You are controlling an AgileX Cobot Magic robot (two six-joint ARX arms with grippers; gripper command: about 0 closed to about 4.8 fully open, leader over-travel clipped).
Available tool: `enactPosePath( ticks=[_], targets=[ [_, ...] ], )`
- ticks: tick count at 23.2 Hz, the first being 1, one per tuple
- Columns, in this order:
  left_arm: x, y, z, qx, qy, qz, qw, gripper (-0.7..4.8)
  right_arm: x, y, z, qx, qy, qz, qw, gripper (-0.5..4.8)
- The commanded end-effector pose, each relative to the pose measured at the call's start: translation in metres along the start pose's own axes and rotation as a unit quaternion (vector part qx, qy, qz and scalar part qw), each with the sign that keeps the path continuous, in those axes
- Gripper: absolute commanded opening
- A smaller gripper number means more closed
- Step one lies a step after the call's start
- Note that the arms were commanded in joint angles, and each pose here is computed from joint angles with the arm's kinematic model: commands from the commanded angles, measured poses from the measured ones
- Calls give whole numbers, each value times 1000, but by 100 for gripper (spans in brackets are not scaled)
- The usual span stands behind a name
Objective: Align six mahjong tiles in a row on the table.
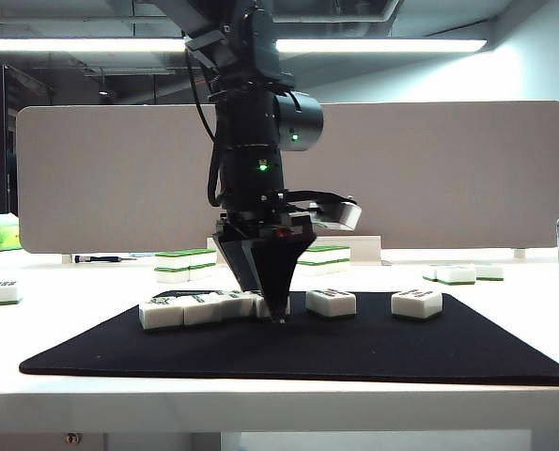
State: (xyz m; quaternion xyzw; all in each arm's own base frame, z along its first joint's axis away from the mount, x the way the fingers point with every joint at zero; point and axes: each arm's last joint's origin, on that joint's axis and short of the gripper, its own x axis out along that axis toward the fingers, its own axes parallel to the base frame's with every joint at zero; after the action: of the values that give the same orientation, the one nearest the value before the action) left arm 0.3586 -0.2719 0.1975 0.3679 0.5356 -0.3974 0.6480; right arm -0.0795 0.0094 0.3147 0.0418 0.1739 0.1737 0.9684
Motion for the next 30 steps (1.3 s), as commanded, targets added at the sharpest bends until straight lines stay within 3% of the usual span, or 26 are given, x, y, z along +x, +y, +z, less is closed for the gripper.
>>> enactPosePath(
  ticks=[1, 7, 9, 19, 25, 26, 29, 30],
  targets=[
    [-4, 0, 2, 2, -12, 0, 1000, 311, -3, 1, -1, -6, -13, 0, 1000, -1],
    [-28, 2, 15, 6, -48, 15, 999, 324, -3, 1, -1, -6, -13, 0, 1000, -1],
    [-30, -3, 19, 12, -65, -7, 998, 328, -3, 1, -1, -6, -13, 0, 1000, -1],
    [-13, -17, 41, 39, -112, 2, 993, 340, -3, 1, -1, -6, -13, 0, 1000, -1],
    [4, -15, 40, 26, -91, -5, 996, 339, -3, 1, -1, -6, -13, 0, 1000, -1],
    [4, -15, 40, 26, -91, -4, 996, 322, -3, 1, -1, -6, -13, 0, 1000, -1],
    [4, -15, 39, 25, -89, -3, 996, 145, -3, 0, -1, -6, -13, -8, 1000, -1],
    [4, -13, 37, 22, -80, 2, 997, 146, -3, 0, -1, -6, -13, -8, 1000, -1]
  ],
)
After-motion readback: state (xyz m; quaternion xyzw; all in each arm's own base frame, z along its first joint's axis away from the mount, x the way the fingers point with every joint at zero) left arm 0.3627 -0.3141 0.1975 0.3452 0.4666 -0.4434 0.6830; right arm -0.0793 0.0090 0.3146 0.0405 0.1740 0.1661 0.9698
